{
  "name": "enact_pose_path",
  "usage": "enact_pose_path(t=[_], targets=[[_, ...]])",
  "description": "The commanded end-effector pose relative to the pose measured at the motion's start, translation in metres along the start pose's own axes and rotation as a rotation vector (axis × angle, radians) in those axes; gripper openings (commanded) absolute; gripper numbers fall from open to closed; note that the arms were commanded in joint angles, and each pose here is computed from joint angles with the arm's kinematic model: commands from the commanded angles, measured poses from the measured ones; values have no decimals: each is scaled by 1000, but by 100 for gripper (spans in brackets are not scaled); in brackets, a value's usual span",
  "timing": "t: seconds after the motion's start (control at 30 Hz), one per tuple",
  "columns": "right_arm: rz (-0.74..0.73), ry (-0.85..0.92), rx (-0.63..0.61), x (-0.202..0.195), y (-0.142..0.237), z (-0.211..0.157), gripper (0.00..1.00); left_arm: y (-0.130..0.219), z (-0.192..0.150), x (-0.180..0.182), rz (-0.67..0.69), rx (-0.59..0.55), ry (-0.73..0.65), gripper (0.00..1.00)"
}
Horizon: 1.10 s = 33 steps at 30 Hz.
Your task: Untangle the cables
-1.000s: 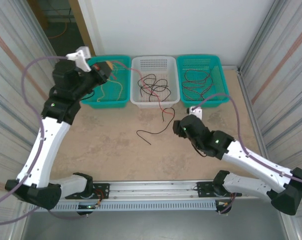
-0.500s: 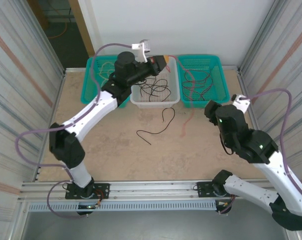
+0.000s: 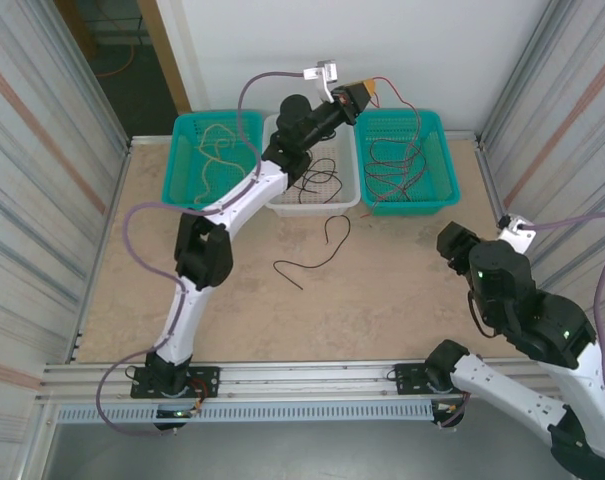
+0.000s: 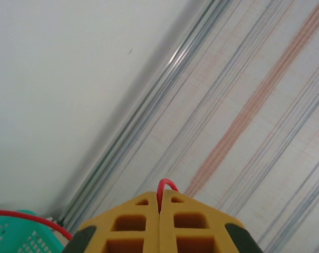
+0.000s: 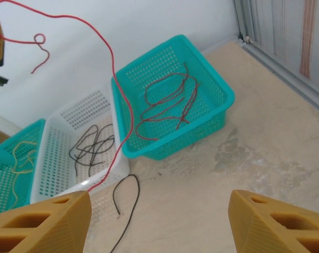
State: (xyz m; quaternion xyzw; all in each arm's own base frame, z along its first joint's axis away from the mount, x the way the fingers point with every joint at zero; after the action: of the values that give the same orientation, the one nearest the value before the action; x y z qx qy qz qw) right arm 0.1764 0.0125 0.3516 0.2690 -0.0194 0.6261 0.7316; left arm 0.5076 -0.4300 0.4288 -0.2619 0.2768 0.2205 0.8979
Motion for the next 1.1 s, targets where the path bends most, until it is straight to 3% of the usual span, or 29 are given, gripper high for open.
enact_pose_path(t=[0.0,0.27,0.33,0.43,0.57,0.73,0.9,1.07], targets=[[-36,18,-23,-16,8,4,69,-12,20,-13,-47,-82,-108,0],[-33,63,17,-14,2,-8,69,-27,-42,43,5,-4,-79,1],[-26,75,34,-9,0,-10,68,-27,-66,56,10,68,-42,51],[-22,76,40,-6,-2,-12,68,-23,-98,56,-28,192,43,98],[-7,67,44,0,-7,-15,68,-9,-101,16,-94,272,7,99],[29,75,73,14,-14,-20,68,23,-58,-40,-85,276,-103,99],[39,111,121,29,-23,-26,68,88,-11,-77,32,242,-178,99],[72,145,182,44,-35,-41,68,181,1,-75,310,336,-245,95]])
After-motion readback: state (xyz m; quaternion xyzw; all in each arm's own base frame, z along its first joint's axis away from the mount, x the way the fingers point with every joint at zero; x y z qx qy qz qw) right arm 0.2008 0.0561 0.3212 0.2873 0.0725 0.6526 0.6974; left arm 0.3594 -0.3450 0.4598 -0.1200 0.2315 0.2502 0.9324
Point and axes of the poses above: each hand's point on the last joint's axis, 136 mm out from that joint toward the fingers, its own y axis back along the fingers, its own x axis along the line the jaws close on, z = x × y, the point moved 1 cm from there along y, back along the fingers, and after that the axes turned 6 degrees about y, right-handed, at the moved point
